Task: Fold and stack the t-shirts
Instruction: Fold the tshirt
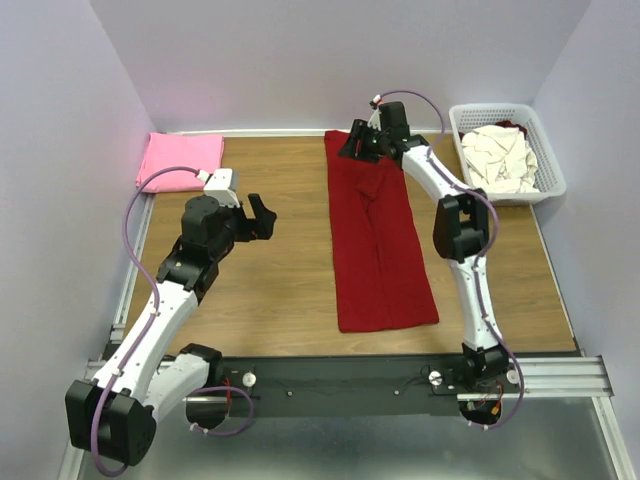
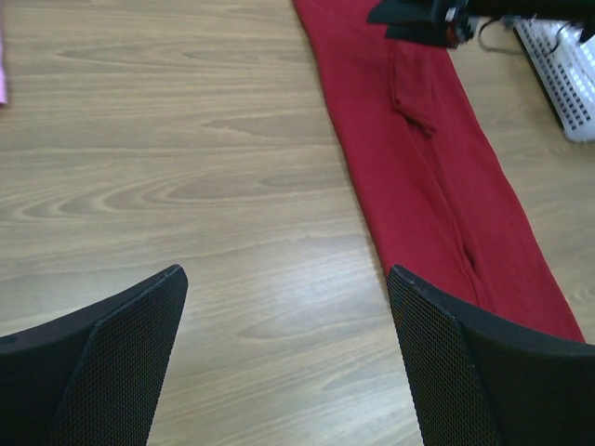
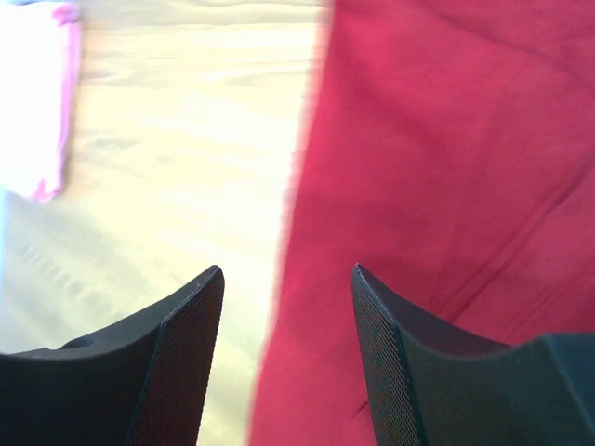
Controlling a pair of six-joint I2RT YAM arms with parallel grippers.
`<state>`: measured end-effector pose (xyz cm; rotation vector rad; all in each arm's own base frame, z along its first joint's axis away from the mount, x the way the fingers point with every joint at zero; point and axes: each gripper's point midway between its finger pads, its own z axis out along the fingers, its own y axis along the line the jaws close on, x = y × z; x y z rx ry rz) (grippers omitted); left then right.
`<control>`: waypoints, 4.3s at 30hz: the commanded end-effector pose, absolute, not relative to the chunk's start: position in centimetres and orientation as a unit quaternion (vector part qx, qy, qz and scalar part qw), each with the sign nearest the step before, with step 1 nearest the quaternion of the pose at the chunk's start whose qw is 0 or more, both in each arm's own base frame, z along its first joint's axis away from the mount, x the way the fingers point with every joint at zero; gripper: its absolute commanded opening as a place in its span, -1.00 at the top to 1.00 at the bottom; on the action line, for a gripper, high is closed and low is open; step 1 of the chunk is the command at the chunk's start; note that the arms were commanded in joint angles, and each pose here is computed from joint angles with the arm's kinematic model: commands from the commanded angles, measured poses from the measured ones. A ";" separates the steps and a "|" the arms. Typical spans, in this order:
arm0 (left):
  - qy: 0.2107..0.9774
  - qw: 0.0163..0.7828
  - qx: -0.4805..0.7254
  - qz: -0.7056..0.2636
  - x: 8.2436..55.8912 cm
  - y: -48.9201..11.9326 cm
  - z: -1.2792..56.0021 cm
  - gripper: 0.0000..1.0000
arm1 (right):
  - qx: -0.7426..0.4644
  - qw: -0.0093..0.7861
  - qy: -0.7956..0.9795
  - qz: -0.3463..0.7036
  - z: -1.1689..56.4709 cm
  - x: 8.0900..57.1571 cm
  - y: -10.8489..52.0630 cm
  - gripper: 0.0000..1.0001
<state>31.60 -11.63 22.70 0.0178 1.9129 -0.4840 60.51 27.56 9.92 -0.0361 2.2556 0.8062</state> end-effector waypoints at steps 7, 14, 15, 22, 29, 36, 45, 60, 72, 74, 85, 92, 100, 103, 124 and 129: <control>0.847 0.469 0.012 -0.249 29.4 -16.8 18.8 -0.81 | -0.067 0.373 0.876 0.298 20.5 45.8 23.3 -0.27; 0.876 0.406 0.011 -0.258 26.8 -18.5 15.4 -0.69 | -0.110 0.226 0.938 0.240 11.3 30.2 23.7 -0.15; 0.881 0.397 0.011 -0.256 26.5 -18.5 15.0 -0.68 | -0.127 0.197 0.943 0.235 9.5 27.4 24.4 -0.15; 0.902 0.360 0.013 -0.240 25.1 -18.2 13.1 -0.63 | -0.155 0.145 0.959 0.190 4.8 21.6 27.7 -0.09; 0.906 0.354 0.016 -0.233 24.2 -17.7 12.5 -0.64 | -0.171 0.149 0.964 0.137 3.4 21.2 29.8 0.02; 0.905 0.349 0.016 -0.242 23.2 -17.6 12.2 -0.61 | -0.191 0.096 0.970 0.119 0.4 19.1 31.3 0.03; 0.904 0.343 0.023 -0.253 22.1 -17.5 12.6 -0.61 | -0.224 0.096 0.957 0.159 1.4 19.2 36.3 0.02; 0.907 0.320 0.043 -0.272 20.4 -18.7 12.7 -0.58 | -0.112 0.210 0.971 0.019 8.2 21.1 24.3 -0.06; 0.942 0.203 0.075 -0.255 16.7 -22.1 8.1 -0.51 | 0.032 0.121 0.992 0.002 4.4 13.8 13.2 -0.12; 0.945 0.201 0.077 -0.247 16.6 -22.6 8.1 -0.51 | 0.042 0.116 0.992 0.005 4.1 13.7 12.8 -0.12; 0.958 0.175 0.107 -0.201 15.7 -24.4 6.3 -0.50 | 0.053 0.111 0.992 0.008 2.6 13.9 12.2 -0.06; 0.962 0.167 0.107 -0.184 15.4 -24.4 5.8 -0.49 | 0.062 0.082 0.995 0.003 1.3 13.1 12.3 0.00; 0.965 0.155 0.116 -0.177 14.8 -24.4 5.2 -0.49 | 0.079 0.052 0.996 0.006 0.1 11.3 12.0 0.16; 0.967 0.151 0.115 -0.173 14.7 -24.3 4.9 -0.49 | 0.077 0.050 0.996 -0.002 -0.1 11.2 11.7 0.19; 0.979 0.119 0.122 -0.114 13.9 -24.2 3.5 0.03 | 0.064 0.067 0.995 0.026 0.1 11.7 12.4 0.99; 0.980 0.108 0.134 -0.104 13.4 -24.7 3.0 0.03 | 0.064 0.066 0.995 0.027 0.0 11.6 12.5 0.99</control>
